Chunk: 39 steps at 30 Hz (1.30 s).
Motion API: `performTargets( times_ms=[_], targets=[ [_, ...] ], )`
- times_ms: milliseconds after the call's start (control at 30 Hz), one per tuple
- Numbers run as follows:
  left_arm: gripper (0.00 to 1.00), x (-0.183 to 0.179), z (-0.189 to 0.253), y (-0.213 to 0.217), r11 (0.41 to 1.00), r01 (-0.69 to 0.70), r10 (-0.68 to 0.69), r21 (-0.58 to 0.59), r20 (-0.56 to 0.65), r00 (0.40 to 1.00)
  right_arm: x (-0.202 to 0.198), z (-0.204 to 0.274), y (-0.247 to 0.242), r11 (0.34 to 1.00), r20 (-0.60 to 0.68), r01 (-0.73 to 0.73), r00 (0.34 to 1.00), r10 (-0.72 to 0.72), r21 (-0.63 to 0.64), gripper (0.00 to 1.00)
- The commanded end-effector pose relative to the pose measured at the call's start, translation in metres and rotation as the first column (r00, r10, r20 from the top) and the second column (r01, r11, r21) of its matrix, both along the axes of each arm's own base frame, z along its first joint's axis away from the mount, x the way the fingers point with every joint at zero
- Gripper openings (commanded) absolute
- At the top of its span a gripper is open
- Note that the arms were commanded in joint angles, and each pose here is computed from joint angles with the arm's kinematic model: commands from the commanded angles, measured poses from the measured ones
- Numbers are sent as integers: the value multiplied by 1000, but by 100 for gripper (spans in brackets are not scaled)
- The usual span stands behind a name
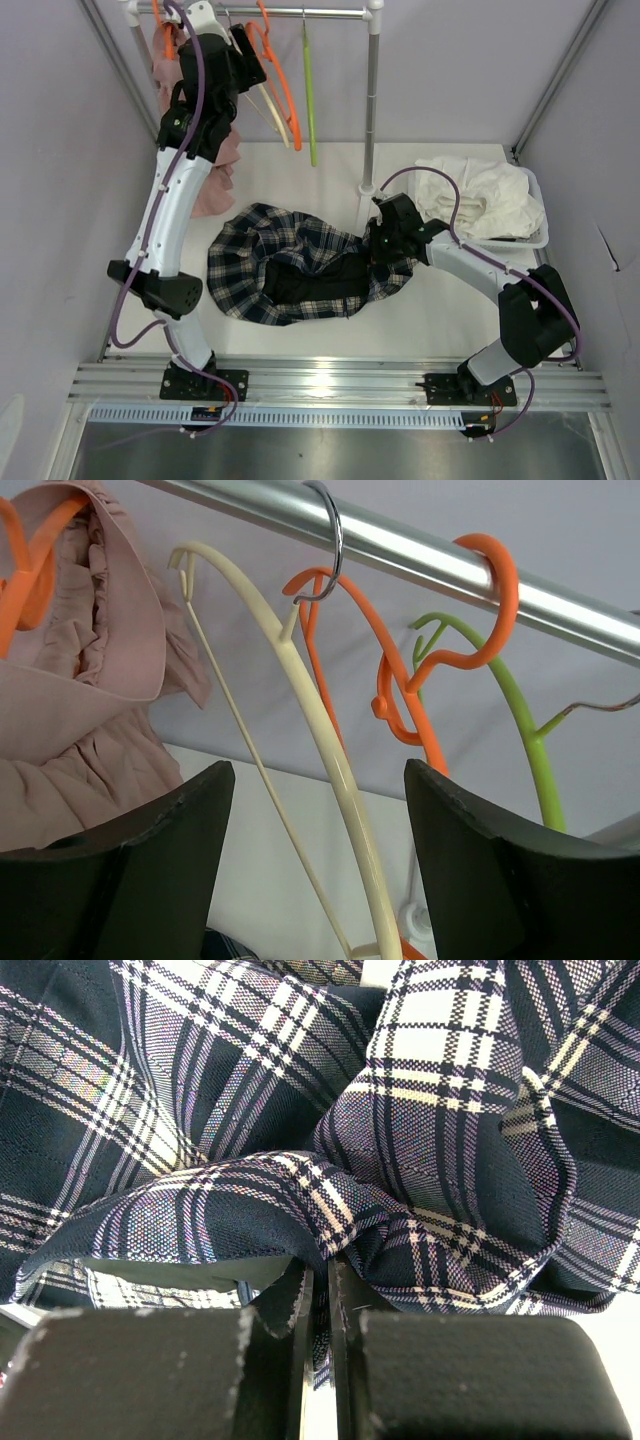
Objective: Place the skirt on the hanger
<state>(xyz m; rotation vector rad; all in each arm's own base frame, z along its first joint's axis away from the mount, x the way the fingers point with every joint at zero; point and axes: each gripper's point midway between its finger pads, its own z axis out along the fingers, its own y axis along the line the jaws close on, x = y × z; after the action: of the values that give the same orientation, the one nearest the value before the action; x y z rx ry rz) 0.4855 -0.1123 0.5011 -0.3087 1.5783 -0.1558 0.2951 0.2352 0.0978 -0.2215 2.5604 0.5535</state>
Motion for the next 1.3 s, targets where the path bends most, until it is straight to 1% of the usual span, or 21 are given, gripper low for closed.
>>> performTargets(
  times_ms=[0,267,400,500,733,1000,1267],
  targets=[
    [74,6,3,-2,1000,-5,5,27,11,1000,12,13,10,999,42,-22,999,20,38,0],
    [73,17,-10,-5,999,-1,1,46,-15,1000,12,11,9,999,34,-21,999,20,39,0],
    [71,19,-19,2,998,-4,6,58,-44,999,11,11,9,999,33,-23,999,22,41,0],
    [68,19,-24,10,999,-5,9,49,-63,998,10,10,9,999,31,-23,999,22,40,0],
    [59,10,-19,19,999,2,1,48,-65,998,10,9,9,999,29,-23,999,21,43,0],
    [54,2,-12,25,999,13,-10,51,-60,998,9,9,8,999,26,-22,999,21,42,0],
    [49,-1,-20,25,997,22,-16,68,-92,996,7,9,9,999,26,-26,999,25,47,0]
  ],
)
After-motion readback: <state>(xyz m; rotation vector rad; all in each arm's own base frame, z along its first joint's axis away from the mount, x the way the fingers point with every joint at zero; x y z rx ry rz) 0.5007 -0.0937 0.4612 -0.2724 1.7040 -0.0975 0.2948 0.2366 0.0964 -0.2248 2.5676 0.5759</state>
